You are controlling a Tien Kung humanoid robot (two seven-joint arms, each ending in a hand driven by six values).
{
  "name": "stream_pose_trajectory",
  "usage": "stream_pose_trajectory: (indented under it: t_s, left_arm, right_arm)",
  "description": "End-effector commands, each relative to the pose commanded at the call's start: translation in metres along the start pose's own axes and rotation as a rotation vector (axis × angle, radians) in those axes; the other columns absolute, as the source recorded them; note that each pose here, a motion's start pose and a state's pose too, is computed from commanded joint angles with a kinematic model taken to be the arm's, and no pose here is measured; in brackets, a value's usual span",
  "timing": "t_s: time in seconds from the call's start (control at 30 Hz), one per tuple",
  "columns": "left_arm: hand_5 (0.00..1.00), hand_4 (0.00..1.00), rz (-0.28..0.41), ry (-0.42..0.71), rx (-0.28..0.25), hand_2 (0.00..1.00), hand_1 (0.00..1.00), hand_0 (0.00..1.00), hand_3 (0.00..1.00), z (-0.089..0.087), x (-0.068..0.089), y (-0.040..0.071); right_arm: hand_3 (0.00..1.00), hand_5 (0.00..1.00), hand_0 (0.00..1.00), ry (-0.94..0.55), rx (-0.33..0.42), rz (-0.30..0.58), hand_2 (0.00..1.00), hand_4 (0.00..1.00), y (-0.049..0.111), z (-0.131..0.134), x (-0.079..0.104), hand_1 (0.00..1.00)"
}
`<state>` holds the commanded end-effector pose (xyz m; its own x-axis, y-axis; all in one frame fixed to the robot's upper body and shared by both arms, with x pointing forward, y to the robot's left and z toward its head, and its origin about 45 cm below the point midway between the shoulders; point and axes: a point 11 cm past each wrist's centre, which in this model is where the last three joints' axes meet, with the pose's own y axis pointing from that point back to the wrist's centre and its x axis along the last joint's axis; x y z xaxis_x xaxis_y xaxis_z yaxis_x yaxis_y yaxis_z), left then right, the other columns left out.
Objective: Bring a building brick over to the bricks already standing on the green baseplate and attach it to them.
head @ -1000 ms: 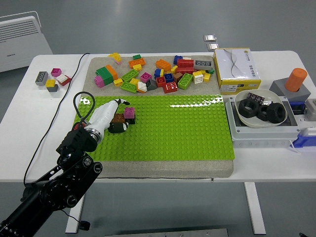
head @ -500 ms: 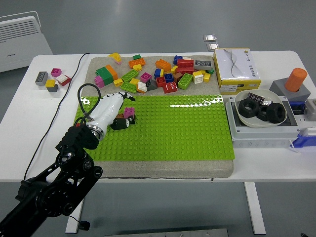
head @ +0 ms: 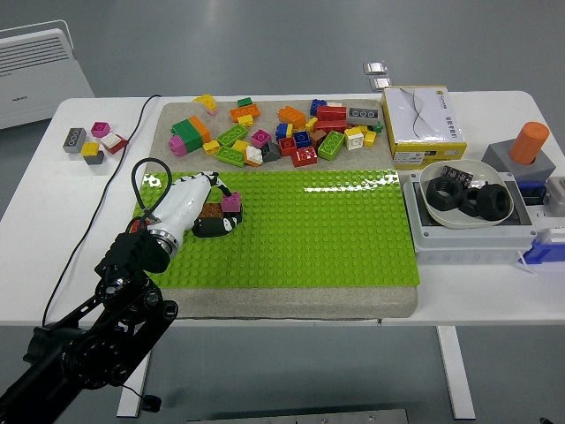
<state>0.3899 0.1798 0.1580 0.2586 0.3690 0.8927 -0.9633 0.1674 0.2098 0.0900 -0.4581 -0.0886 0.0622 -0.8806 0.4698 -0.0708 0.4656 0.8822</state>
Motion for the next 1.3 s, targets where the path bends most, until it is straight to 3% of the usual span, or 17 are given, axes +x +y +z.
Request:
stream_pose_trajectory:
  t_s: [1.3]
  left_arm:
    - [0.32,0.788,-0.007,-0.013,0.004,0.932,0.928,0.966,0.609,-0.0032,-0.0084,-0.0007]
  right_arm:
    - [0.779,0.906,0.52,-0.004,0.0,0.0,0.762,0.828,0.0001,0.0,-0.0006,0.643]
